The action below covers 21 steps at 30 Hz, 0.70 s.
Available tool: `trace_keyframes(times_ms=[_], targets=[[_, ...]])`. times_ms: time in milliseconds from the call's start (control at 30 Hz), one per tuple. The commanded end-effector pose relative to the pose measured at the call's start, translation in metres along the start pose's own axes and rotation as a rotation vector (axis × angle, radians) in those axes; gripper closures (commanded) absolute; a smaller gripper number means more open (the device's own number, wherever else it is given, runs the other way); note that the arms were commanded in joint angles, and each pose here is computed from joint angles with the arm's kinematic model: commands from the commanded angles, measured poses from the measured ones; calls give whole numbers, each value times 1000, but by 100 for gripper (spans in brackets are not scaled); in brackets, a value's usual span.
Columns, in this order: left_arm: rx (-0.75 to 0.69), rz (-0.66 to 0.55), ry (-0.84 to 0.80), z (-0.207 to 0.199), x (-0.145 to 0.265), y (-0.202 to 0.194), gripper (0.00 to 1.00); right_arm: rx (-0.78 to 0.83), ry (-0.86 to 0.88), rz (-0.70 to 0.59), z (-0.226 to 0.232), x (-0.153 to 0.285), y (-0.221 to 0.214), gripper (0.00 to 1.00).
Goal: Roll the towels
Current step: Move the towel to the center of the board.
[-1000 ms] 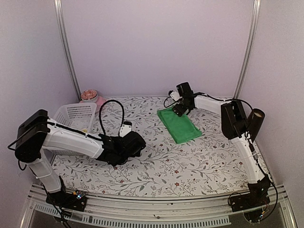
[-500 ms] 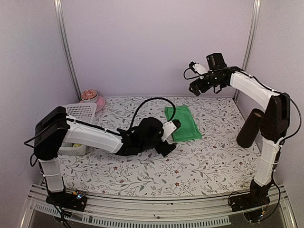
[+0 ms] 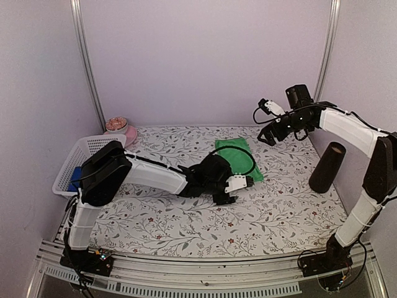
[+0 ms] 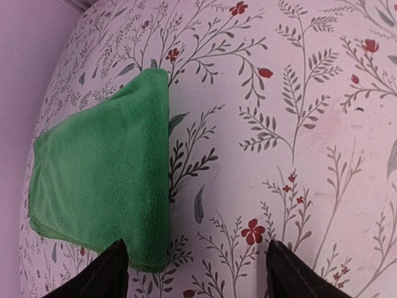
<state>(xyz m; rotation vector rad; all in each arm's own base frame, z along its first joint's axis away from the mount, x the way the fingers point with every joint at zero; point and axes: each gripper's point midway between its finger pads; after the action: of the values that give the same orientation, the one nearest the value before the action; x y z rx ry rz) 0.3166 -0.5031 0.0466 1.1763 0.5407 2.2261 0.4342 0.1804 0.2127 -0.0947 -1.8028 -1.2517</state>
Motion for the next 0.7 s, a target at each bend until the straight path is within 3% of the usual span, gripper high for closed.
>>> trace_keyframes(times_ms=[0,200,400,500,567,667], targets=[[-72,69,-14,1,-17,-19,25,30,4,-114,1,28,24,1],[-100,128,25,13,-31,-36,40,39,18,-105,3,23,19,1],[-120,182,39,23,-37,-54,45,71,22,-124,5,26,20,1],[-128,206,28,21,-42,-63,54,93,49,-140,11,28,21,1],[-135,216,14,18,-46,-67,65,118,62,-151,14,30,21,1],[-130,207,-17,12,-50,-68,90,192,69,-186,20,33,19,1]])
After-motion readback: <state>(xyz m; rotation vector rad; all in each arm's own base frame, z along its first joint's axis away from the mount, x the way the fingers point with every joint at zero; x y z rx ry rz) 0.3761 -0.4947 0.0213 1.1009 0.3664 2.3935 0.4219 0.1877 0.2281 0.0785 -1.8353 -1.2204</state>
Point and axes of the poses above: each gripper's point midway between its finger pads, its own x axis back along the fingers, its own z axis along the line the jaws close on, y = z × x, and after that the axes turned 4 degrees about -x, right-handed
